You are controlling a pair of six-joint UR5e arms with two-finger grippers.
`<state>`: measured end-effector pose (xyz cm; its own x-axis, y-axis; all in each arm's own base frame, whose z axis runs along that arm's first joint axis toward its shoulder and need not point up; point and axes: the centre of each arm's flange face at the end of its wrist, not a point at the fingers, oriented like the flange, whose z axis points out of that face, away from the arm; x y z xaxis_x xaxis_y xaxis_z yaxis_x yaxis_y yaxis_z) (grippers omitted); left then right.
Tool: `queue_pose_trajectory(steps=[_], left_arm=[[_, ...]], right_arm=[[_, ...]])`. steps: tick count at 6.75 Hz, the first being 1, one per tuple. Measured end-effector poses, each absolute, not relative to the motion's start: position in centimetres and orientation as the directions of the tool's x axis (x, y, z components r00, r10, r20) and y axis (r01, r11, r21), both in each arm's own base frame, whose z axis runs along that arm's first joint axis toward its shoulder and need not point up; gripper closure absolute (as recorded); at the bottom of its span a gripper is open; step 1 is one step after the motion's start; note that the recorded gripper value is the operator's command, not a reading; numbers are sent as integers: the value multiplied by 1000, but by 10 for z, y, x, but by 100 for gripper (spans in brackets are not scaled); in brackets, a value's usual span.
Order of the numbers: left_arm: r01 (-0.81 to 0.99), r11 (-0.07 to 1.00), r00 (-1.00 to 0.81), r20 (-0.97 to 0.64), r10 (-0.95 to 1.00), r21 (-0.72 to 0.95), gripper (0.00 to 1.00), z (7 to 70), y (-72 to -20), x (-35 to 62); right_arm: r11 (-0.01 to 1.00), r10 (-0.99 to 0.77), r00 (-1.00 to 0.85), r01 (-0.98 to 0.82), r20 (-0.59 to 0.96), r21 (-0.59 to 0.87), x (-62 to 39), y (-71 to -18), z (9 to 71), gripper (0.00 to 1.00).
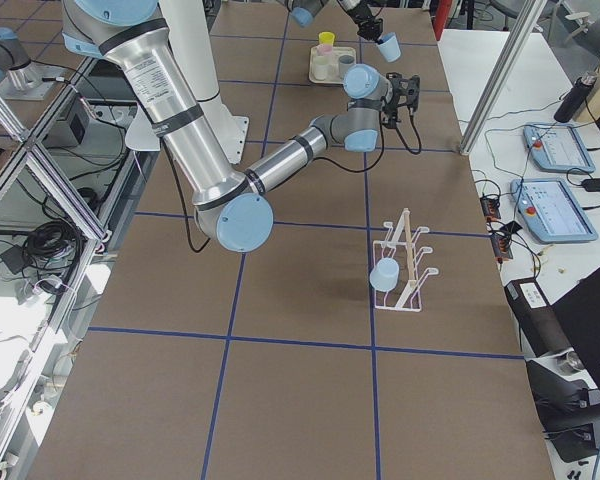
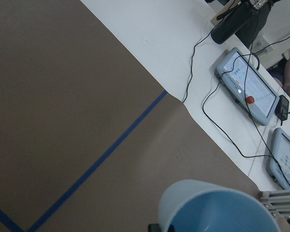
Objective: Transfer IKEA cup to right arm and place on rack
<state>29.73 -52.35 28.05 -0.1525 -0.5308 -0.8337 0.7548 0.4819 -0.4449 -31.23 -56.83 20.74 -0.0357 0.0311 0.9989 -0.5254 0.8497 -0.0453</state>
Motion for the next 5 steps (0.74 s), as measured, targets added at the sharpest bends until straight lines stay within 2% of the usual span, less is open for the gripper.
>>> queue_pose_trajectory(steps=[2, 5], left_arm=[[620, 408, -449, -729, -517, -671, 100, 256, -494, 322], [241, 351, -779, -396, -486, -905, 100, 230, -446, 344]], right_arm=[[831, 56, -190, -535, 980, -152, -352, -540, 187, 0], [828, 92, -343, -495, 935, -264, -379, -517, 151, 0]])
